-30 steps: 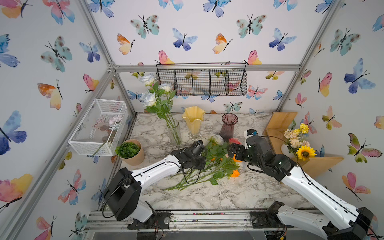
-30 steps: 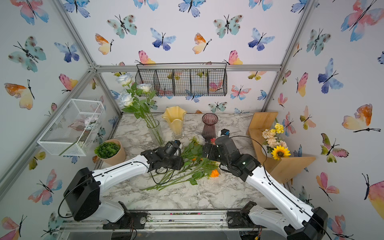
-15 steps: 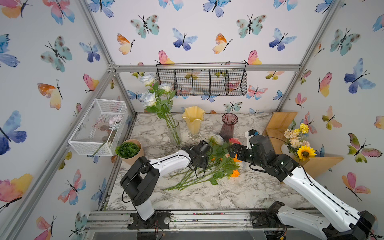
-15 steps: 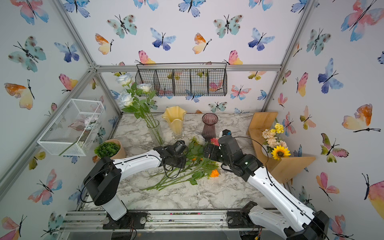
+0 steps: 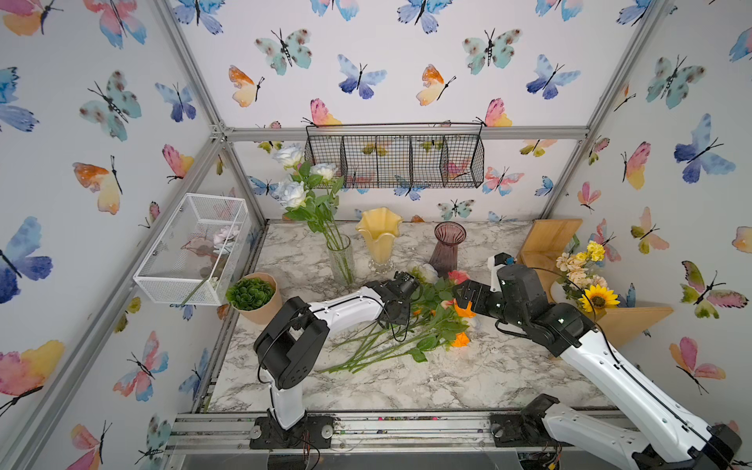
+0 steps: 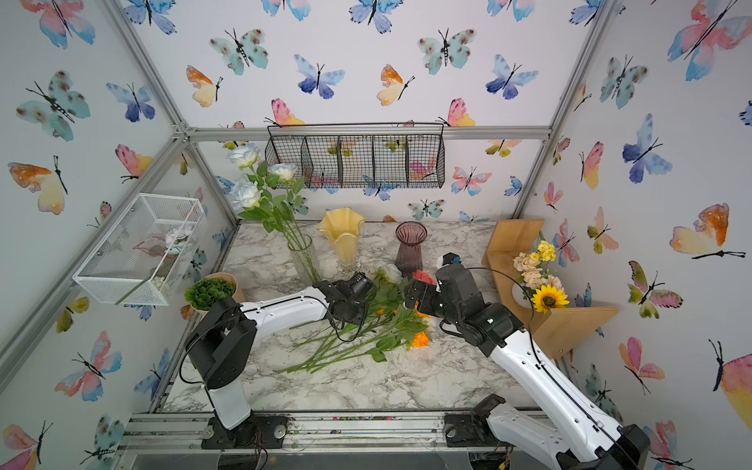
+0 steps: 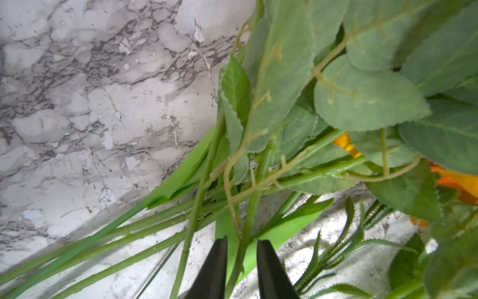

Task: Arrange the flowers in different vases according to their colors
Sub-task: Pick up the flower at the center of the board.

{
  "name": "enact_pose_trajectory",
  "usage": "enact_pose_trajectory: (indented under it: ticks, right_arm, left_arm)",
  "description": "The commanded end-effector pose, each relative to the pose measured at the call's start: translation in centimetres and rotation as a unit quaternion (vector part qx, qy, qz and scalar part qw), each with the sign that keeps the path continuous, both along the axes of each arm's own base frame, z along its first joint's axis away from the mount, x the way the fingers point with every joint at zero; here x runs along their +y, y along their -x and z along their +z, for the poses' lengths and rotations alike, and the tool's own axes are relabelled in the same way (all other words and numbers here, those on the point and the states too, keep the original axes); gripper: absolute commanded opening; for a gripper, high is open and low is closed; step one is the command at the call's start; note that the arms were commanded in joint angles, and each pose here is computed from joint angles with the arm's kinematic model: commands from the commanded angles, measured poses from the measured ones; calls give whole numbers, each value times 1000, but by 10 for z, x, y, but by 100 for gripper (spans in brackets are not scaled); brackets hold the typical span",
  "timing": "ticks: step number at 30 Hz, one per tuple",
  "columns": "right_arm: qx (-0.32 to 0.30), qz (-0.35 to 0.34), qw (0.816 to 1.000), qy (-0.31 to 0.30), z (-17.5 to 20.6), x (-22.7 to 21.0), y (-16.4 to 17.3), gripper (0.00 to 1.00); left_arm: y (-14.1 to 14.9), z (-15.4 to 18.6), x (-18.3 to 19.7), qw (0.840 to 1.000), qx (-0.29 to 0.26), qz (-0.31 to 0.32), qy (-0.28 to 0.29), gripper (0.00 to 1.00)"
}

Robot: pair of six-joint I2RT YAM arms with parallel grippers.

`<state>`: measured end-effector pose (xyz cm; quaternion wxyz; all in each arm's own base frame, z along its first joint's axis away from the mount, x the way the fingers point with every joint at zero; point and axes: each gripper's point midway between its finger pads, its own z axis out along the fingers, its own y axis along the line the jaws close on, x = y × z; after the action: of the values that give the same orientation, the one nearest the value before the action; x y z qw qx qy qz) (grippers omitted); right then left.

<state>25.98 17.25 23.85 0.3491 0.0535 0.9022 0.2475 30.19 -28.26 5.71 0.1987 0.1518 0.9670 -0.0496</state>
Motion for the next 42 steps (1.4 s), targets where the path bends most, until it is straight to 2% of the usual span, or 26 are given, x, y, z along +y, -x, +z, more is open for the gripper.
enact_pose_trajectory:
  ticks: [1, 6, 12, 19, 24, 33, 39, 42]
  right_arm:
    - [2, 6, 1000, -8, 6, 0, 4, 96]
    - [0, 0, 1000, -11, 12, -3, 6, 96]
    - [-7, -12, 1000, -21, 21, -8, 10, 95]
    - [-16, -19, 999, -38, 31, -12, 14, 94]
    - [-23, -27, 998, -42, 36, -15, 15, 93]
    - [-36, -44, 997, -46, 41, -21, 14, 93]
    - [-52, -54, 996, -49, 50, -26, 13, 93]
    - [-71, -61, 994, -54, 60, -30, 13, 94]
  left_arm:
    - [-1, -6, 7, 1000, -1, 3, -31, 25]
    - [-2, -9, 7, 999, 2, 3, -35, 23]
    - [-2, -13, 4, 999, 8, -4, -37, 13]
    - [-15, 10, 4, 999, -34, -5, -38, 4]
    - [-27, 41, -6, 996, -77, -37, -24, 0]
    - [-33, 115, -24, 984, -154, -72, 55, 0]
    - [-33, 162, -16, 973, -205, -61, 84, 0]
    - [-35, 196, -6, 962, -250, -40, 100, 0]
